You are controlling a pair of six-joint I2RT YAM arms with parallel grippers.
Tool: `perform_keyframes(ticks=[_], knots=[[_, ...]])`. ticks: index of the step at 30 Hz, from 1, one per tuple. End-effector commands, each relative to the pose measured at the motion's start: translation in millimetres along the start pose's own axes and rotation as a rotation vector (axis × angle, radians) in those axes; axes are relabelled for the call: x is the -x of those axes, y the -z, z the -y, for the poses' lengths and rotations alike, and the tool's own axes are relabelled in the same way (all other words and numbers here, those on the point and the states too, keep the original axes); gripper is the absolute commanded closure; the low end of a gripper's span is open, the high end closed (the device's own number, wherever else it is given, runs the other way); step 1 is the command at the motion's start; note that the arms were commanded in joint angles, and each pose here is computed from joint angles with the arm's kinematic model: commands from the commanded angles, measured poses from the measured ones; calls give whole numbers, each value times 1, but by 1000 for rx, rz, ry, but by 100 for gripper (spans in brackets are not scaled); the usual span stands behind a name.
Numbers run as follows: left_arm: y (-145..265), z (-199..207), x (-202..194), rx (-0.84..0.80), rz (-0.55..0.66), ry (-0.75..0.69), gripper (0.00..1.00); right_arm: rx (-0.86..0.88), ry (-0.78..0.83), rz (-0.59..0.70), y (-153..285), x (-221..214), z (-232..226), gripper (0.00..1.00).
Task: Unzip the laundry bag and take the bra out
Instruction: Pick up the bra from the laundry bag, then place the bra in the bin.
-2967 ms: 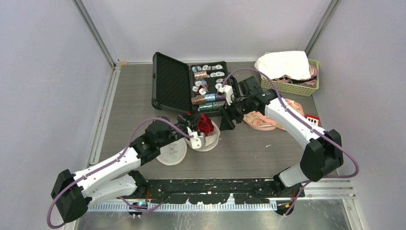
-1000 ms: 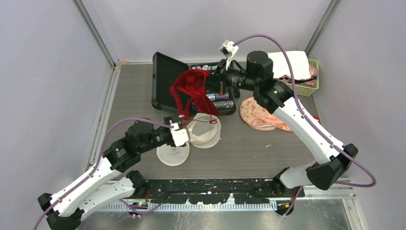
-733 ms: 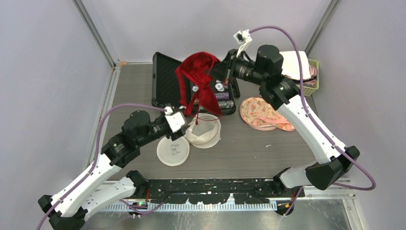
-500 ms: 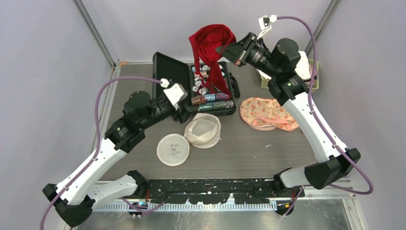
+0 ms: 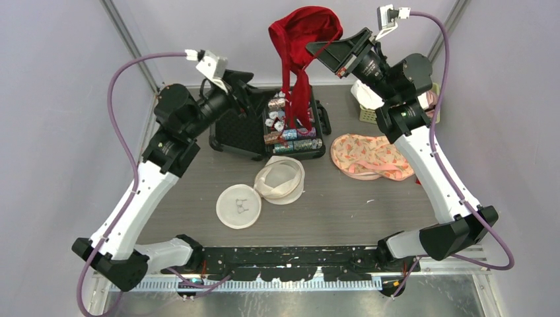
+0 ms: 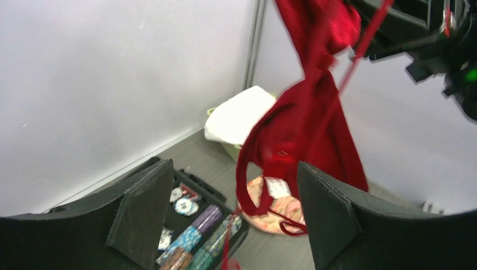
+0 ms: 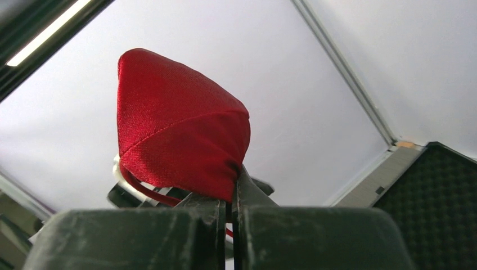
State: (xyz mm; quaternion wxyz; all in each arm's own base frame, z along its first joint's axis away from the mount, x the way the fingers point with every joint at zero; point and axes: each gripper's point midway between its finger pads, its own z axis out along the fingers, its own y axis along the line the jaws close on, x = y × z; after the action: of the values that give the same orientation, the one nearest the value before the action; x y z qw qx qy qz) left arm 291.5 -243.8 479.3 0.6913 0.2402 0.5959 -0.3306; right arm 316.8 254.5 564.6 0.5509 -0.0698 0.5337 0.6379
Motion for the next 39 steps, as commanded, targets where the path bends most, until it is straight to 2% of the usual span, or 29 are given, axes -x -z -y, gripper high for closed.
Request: perform_keyframes(ticks=[1, 3, 11, 17, 21, 24, 28, 31, 33, 35, 36, 38, 39], knots=[[-4, 32, 40, -212, 89, 178, 18, 164, 43, 54, 3, 23, -53, 99], [-5, 42, 44, -276, 92, 187, 18, 168, 43, 59, 3, 25, -55, 99], [-22, 43, 65, -305, 154, 209, 19, 172, 30, 41, 0, 18, -56, 99], [-40, 40, 80, -314, 199, 245, 24, 169, 9, 12, -3, 7, -53, 100], [-46, 42, 73, -329, 191, 259, 28, 175, 2, 0, -6, 2, -53, 99], [-48, 41, 73, -322, 197, 266, 39, 169, -8, -8, -6, -2, -50, 99], [-47, 39, 76, -314, 210, 263, 60, 139, -26, -31, -5, -14, -36, 100], [-47, 38, 77, -303, 217, 258, 85, 96, -63, -50, -3, -26, -19, 100], [-47, 36, 73, -294, 213, 253, 98, 83, -72, -58, -2, -31, -14, 99], [-46, 35, 68, -288, 206, 250, 100, 79, -63, -66, 0, -33, -14, 97], [-45, 35, 68, -290, 204, 246, 100, 73, -54, -72, 2, -35, -12, 92], [-44, 36, 65, -295, 201, 222, 100, 56, -35, -98, 7, -43, -5, 70], [-43, 36, 64, -295, 200, 203, 100, 48, -29, -117, 11, -48, -1, 64]])
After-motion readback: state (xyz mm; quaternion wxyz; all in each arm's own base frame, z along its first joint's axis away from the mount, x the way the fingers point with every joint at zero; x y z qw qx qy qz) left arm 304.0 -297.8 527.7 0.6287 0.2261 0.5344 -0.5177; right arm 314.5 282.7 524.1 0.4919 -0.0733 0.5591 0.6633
